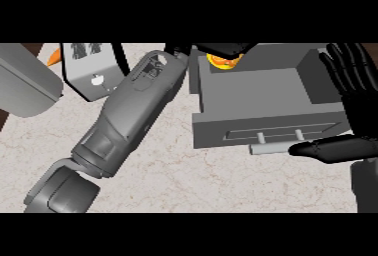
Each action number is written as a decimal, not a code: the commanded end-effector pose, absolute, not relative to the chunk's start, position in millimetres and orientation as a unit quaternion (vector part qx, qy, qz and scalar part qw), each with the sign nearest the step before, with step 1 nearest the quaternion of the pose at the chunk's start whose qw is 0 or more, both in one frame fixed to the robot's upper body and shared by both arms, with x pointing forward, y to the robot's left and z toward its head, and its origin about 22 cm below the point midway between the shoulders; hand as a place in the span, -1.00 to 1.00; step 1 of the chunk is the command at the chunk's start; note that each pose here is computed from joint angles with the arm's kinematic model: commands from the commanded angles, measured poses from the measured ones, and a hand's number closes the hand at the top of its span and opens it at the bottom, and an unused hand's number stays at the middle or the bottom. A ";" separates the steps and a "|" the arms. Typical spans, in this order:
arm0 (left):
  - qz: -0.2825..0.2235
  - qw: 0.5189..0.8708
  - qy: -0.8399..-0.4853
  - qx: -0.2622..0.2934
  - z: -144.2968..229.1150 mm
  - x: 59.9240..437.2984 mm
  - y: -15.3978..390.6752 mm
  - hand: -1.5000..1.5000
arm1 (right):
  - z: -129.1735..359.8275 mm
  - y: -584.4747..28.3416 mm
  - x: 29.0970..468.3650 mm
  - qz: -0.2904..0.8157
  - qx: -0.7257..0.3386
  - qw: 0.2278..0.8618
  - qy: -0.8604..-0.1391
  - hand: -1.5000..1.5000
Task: Pick up the cup, place it into the drawer and close the drawer
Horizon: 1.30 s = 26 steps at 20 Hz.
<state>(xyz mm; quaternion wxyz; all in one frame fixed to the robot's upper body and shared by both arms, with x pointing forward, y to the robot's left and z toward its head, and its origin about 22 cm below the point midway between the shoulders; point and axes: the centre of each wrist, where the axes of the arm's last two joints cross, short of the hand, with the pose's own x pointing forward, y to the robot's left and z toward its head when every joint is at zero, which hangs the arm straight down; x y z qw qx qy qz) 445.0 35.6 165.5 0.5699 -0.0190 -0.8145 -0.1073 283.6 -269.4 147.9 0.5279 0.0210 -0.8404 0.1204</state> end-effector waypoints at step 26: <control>-0.052 0.563 -0.817 -0.116 140.7 438.2 32.1 -1.00 | 154.2 -207.2 299.0 0.366 0.243 0.502 -0.745 1.00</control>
